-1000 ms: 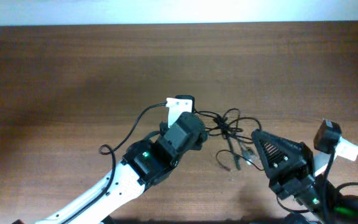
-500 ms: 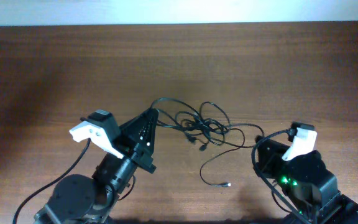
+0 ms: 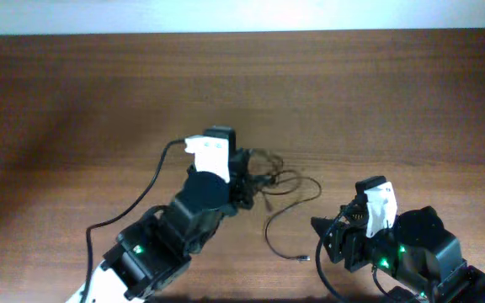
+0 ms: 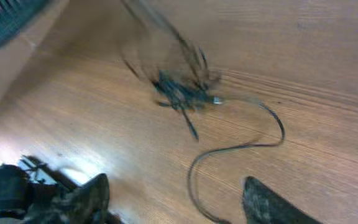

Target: Untangle cables

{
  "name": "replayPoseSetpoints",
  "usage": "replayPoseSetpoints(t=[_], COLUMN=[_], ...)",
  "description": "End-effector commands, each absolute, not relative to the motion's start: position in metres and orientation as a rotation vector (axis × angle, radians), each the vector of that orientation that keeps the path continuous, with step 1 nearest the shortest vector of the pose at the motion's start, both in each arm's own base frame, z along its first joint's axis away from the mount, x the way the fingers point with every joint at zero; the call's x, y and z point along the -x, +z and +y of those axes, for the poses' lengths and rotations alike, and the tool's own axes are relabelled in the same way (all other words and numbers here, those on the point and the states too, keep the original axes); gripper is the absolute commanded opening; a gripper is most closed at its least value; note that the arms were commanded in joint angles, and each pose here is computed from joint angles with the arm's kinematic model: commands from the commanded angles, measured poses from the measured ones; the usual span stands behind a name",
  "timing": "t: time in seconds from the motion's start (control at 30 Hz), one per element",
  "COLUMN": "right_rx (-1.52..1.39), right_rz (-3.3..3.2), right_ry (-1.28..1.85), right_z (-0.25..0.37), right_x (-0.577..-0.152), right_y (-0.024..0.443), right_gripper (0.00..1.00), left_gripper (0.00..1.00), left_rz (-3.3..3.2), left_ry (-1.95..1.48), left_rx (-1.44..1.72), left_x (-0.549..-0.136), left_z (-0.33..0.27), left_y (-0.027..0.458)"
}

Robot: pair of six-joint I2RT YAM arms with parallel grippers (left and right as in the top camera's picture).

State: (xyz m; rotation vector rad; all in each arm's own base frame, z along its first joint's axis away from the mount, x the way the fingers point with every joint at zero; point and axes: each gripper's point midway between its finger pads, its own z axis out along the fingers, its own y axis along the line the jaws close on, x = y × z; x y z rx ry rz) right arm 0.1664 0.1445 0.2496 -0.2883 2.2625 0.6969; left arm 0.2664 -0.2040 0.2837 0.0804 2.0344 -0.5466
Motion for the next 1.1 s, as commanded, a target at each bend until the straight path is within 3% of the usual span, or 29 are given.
replayPoseSetpoints(t=[0.0,0.03,0.13,0.23,0.3,0.4,0.43,0.47,0.57,0.63,0.73,0.77,0.87,0.97,1.07], right_rx=[0.281,0.278,0.274,0.269,0.224,0.215,0.215,0.215,0.216,0.217,0.216,0.217,0.215,0.123,0.006], right_rz=[2.247,2.242,2.234,2.242,2.253,2.253,2.253,2.255,2.282,2.291,2.319,2.326,2.352,2.372,2.361], right_ry=[0.663,0.662,0.668,0.668,0.689,0.694,0.694,0.693,0.680,0.676,0.658,0.655,0.638,0.675,0.799], right_z=[0.141,0.141,0.141,0.141,0.141,0.141,0.141,0.141,0.139,0.138,0.135,0.134,0.131,0.131,0.140], right_x=[-0.170,-0.171,-0.172,-0.171,-0.172,-0.172,-0.172,-0.171,-0.168,-0.167,-0.164,-0.163,-0.160,-0.160,-0.161], right_y=[0.252,0.253,0.255,0.254,0.254,0.254,0.254,0.254,0.248,0.246,0.241,0.239,0.234,0.234,0.243], right_gripper=[0.72,0.74,0.79,0.88,0.89,0.90,0.90,0.90,0.90,0.90,0.90,0.90,0.90,0.89,0.72], left_gripper=[0.01,0.02,0.21,0.77,0.82,0.67,0.58,0.56,0.73,0.66,0.00,0.00,0.00,0.00,0.00], left_rz=[2.161,2.234,2.378,2.488,2.582,2.714,2.774,2.846,2.962,2.976,2.894,2.874,2.785,2.483,2.194], left_ry=[-0.395,-0.368,-0.243,-0.191,-0.299,-0.386,-0.373,-0.368,-0.347,-0.405,-0.417,-0.394,-0.523,-0.749,-0.911], left_rx=[-0.069,-0.031,-0.048,-0.081,-0.061,0.083,0.194,0.367,0.731,0.726,0.713,0.685,0.483,0.333,0.261], left_x=[-0.267,-0.264,-0.263,-0.264,-0.253,-0.242,-0.239,-0.232,-0.220,-0.225,-0.243,-0.247,-0.270,-0.290,-0.267], left_z=[-0.190,-0.188,-0.186,-0.196,-0.212,-0.226,-0.228,-0.231,-0.243,-0.257,-0.261,-0.257,-0.254,-0.234,-0.202], left_y=[0.248,0.229,0.186,0.149,0.134,0.108,0.090,0.068,0.020,0.006,0.003,0.004,0.053,0.171,0.272])
